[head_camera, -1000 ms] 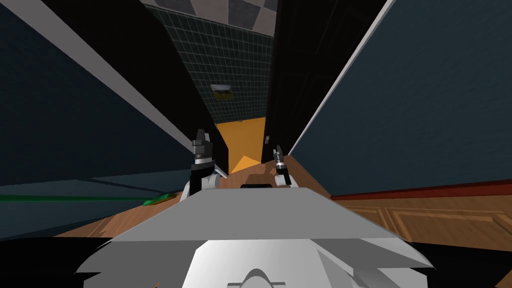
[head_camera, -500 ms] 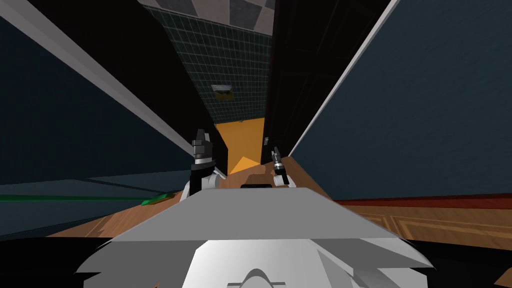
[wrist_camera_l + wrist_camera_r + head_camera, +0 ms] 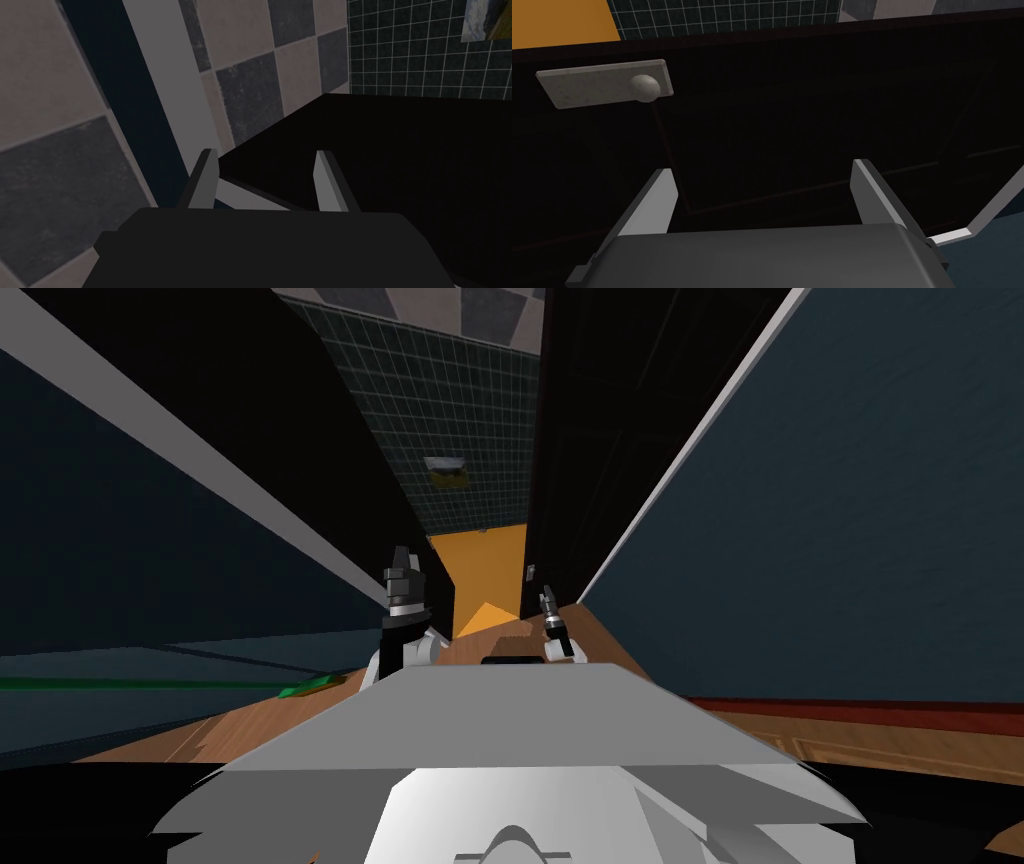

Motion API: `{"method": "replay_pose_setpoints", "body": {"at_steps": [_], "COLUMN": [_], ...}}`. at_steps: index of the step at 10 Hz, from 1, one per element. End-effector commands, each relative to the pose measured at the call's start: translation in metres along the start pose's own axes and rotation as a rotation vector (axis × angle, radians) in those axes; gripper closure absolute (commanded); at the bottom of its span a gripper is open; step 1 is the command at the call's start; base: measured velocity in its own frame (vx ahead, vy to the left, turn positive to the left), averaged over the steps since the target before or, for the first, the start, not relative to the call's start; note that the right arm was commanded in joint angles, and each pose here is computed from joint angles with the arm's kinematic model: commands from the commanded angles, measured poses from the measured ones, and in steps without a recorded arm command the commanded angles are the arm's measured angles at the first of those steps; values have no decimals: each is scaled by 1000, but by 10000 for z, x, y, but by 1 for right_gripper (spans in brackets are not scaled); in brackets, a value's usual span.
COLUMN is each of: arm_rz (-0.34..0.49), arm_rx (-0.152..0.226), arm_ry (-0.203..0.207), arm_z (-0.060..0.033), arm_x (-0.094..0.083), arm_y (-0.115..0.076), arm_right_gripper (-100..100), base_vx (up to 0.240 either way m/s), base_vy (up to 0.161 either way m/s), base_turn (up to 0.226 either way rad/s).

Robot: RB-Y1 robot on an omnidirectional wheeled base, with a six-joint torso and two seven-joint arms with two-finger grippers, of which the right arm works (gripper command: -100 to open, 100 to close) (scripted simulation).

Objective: Push the door open

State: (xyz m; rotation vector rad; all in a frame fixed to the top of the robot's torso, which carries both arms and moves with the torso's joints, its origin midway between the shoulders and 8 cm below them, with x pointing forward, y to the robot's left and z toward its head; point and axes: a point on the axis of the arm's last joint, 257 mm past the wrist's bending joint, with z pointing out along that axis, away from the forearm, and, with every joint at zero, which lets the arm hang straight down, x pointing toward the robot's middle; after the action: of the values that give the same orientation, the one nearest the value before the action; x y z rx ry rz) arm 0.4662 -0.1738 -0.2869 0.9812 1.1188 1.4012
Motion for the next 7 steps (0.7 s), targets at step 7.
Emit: {"method": "replay_pose_setpoints", "body": {"at_steps": [7], "arm_rz": [3], "arm_rx": [89], "arm_ry": [39], "arm_z": [-44], "arm_x": [252], "arm_y": [-426], "arm_right_gripper": [-100], "base_vx": [60], "base_vy": [-71], "base_turn": [33]}}
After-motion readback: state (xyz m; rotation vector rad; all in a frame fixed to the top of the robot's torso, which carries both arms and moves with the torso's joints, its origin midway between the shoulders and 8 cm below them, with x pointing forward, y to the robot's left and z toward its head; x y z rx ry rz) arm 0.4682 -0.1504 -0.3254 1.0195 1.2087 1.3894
